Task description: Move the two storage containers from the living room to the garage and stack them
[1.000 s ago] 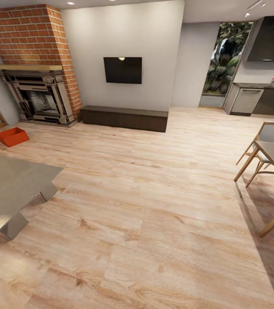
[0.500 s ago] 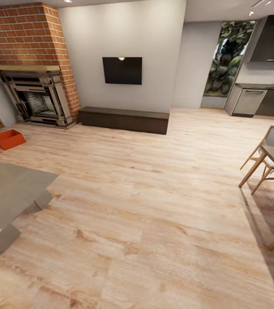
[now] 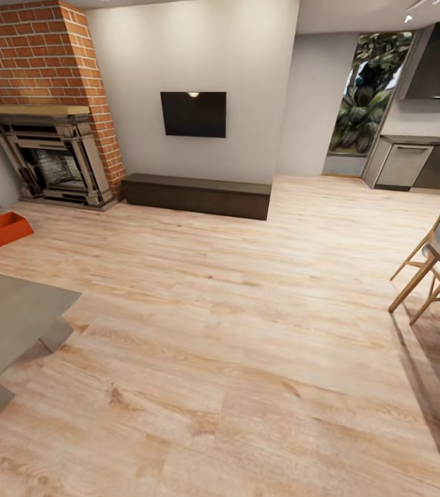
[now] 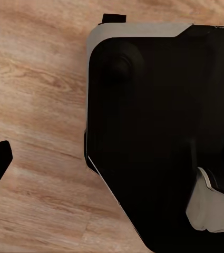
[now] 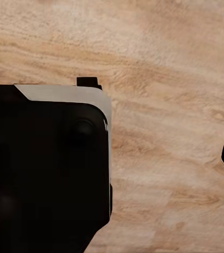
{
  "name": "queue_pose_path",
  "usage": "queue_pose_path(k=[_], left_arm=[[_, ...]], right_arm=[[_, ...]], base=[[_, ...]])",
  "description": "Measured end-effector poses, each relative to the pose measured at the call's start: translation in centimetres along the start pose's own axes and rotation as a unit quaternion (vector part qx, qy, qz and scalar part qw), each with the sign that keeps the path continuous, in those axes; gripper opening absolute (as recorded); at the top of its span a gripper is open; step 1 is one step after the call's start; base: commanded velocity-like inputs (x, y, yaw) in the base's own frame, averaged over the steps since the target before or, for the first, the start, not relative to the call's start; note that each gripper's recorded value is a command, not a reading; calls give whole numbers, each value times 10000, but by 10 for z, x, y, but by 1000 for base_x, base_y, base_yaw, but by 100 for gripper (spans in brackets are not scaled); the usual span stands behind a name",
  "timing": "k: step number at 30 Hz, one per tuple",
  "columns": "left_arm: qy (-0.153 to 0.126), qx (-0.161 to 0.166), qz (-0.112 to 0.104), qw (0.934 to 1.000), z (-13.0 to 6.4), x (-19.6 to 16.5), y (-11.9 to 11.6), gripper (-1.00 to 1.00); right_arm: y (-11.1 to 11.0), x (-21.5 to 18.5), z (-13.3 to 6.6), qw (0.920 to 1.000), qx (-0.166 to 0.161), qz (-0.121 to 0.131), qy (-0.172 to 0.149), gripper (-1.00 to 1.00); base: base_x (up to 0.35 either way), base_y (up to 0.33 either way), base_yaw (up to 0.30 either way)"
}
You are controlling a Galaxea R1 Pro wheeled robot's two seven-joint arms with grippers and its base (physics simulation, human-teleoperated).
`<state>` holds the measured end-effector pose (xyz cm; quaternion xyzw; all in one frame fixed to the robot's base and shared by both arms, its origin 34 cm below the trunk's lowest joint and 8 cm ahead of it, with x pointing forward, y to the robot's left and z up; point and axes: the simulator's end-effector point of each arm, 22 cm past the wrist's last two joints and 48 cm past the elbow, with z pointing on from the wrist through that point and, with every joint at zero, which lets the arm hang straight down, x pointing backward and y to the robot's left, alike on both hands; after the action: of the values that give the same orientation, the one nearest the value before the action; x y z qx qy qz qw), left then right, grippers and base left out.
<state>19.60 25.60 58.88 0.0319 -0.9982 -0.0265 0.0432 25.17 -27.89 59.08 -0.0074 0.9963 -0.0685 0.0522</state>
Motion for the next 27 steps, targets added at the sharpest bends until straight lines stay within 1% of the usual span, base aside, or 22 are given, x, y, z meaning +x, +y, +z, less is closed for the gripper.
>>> queue_pose_path(k=[18,27], left_arm=[[-8,-1,1,10000,0,0,0,100],[-18,-14,-15,10000,0,-1,2,100]], right_arm=[[0,0,0,10000,-1,1,1,100],[7,0,-1,10000,-46,14,2,100]], base=[[322,-95,0],[322,-94,0]])
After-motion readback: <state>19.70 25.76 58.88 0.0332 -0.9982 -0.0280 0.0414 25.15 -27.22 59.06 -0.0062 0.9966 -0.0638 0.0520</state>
